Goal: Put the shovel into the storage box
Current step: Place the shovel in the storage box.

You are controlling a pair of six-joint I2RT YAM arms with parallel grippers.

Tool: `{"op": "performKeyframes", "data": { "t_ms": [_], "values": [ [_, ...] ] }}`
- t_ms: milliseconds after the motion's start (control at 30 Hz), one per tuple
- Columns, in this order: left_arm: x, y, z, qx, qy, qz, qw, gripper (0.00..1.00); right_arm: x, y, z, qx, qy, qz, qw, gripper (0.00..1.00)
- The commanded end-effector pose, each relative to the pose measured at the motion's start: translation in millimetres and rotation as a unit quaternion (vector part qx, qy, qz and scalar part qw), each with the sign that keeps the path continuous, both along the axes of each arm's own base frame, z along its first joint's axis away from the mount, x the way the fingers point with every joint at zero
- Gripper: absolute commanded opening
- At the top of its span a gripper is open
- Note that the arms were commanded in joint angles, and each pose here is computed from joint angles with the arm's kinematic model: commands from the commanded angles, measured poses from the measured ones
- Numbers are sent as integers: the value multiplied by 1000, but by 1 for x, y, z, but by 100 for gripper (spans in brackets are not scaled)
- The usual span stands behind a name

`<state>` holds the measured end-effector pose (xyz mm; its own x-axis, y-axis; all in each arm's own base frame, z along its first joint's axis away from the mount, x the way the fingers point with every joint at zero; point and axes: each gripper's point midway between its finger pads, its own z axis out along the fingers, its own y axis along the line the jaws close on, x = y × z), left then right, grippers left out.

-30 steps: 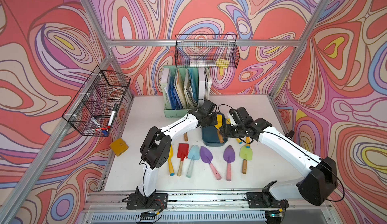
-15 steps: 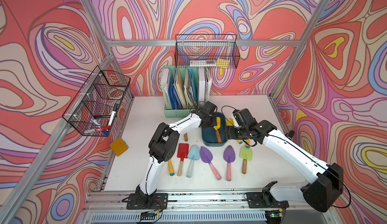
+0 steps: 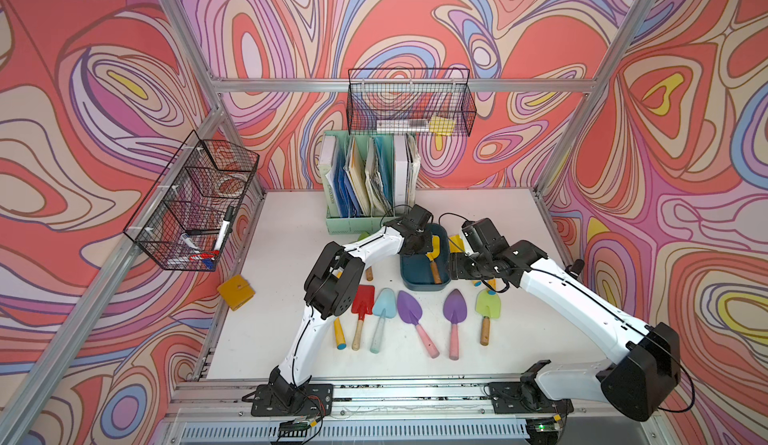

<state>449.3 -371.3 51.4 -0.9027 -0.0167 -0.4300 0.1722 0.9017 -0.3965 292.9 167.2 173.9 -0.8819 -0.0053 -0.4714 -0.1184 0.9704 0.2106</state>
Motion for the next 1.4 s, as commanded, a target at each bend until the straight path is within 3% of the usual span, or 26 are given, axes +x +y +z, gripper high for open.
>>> {"op": "performKeyframes", "data": {
  "t_ms": [0,100,333,800,1000,1200,1367],
  "values": [
    [10,-6,7,-12,-13,-4,1000,0,1,2,-4,-2,0,3,1000,65],
    [10,-4,2,-4,-6,-2,1000,1,1,3,-6,-3,2,5,1000,65],
    [9,-2,-7,10,12,-1,1000,27,-1,1,-9,-6,4,5,1000,65],
    [6,4,8,23,11,0,1000,66,0,1,-7,-7,0,6,1000,65],
    [5,4,31,25,-4,-3,1000,71,0,-6,-5,-15,-4,-12,1000,65],
    [-1,0,72,9,-36,-14,999,72,1,-38,-18,-54,10,-81,995,64],
    [-11,1,108,-7,-67,-23,997,72,6,-84,-39,-33,33,-158,986,63]
  ]
}}
